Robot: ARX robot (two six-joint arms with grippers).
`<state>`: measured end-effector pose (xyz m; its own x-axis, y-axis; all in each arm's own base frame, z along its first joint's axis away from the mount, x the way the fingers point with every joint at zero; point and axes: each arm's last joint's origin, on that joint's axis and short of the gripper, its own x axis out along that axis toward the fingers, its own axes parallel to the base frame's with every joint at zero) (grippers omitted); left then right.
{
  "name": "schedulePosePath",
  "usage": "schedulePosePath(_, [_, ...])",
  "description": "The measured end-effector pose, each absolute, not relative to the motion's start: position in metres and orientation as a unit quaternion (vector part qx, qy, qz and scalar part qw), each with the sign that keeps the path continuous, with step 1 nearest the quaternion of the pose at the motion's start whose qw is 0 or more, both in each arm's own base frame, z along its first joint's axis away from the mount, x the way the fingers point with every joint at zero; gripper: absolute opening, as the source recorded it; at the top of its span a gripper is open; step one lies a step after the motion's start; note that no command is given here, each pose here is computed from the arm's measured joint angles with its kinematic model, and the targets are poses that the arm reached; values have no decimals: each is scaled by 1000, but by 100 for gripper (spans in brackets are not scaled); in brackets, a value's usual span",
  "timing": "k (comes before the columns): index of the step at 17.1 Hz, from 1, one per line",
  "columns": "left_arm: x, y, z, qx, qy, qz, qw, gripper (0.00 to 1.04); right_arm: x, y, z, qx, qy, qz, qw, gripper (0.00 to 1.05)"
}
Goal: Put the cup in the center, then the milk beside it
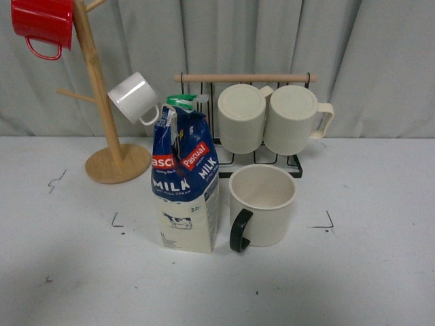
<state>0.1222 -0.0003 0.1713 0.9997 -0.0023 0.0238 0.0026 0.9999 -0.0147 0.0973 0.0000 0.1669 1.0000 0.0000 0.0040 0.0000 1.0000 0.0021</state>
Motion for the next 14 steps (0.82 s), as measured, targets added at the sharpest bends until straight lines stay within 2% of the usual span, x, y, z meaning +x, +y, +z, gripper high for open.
schedulePosePath(14, [98, 0, 166, -7, 4, -1, 1000, 2, 97, 0, 167, 1, -2, 0, 1000, 98])
